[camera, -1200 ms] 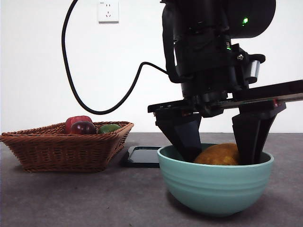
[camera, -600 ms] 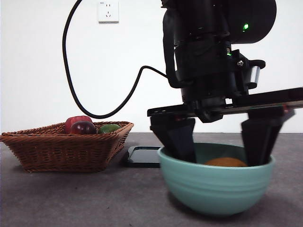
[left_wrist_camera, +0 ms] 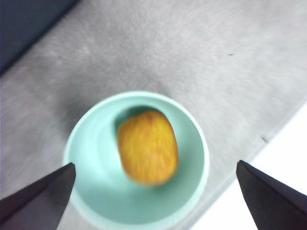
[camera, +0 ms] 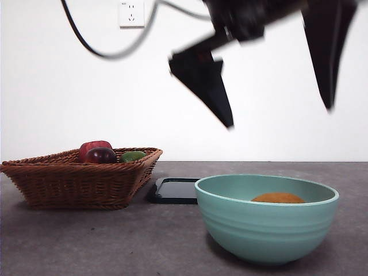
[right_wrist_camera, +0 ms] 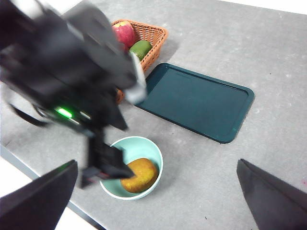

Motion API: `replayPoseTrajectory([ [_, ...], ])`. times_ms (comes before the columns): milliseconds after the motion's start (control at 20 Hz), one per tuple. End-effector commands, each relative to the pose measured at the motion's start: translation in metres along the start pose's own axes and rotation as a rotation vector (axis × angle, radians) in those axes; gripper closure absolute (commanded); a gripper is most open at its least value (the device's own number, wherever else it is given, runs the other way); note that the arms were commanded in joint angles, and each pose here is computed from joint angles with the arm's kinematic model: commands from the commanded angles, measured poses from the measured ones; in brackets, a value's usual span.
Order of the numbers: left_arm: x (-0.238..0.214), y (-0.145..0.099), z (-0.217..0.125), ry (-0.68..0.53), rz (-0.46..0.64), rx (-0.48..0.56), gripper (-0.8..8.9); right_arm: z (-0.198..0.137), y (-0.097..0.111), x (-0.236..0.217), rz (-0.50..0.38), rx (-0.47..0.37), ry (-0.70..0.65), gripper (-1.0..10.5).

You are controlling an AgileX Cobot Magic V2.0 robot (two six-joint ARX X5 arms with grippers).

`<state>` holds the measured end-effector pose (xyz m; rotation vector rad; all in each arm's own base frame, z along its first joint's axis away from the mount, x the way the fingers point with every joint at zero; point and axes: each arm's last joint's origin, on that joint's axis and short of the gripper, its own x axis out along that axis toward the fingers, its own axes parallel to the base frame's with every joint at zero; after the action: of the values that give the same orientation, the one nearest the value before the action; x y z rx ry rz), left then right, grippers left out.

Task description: Pick up the wifruite, put it on the bowl, pick up the plate, put it on desk

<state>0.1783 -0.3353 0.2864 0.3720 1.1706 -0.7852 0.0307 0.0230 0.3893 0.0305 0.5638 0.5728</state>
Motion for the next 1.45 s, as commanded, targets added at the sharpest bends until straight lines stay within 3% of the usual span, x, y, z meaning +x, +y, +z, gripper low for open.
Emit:
replayPoseTrajectory([
  [50,-0.031,-0.003,-0.005,-0.03,-0.012,0.043,1.56,0.004,0.001,-0.005,0.014,-0.013,-0.029,2.7],
  [400,-0.147,0.01,-0.054,-0.191,-0.052,0.13,1.56,0.004,0.001,-0.005,0.013,-0.013,-0.03,2.7],
  [550,-0.188,0.022,-0.085,-0.252,0.018,0.172,1.56,0.004,0.001,-0.005,0.014,-0.013,-0.031,2.7],
  [850,-0.258,0.045,-0.151,-0.474,0.004,0.197,1.56,0.004,0.001,-0.005,0.014,-0.012,-0.031,2.7],
  [1150,-0.264,0.067,-0.22,-0.65,-0.022,0.218,1.56,0.004,0.001,-0.005,0.014,-0.012,-0.031,2.7],
  [1450,-0.23,0.078,-0.254,-0.708,-0.084,0.081,1.56,0.004,0.001,-0.005,0.014,-0.01,-0.032,2.7],
])
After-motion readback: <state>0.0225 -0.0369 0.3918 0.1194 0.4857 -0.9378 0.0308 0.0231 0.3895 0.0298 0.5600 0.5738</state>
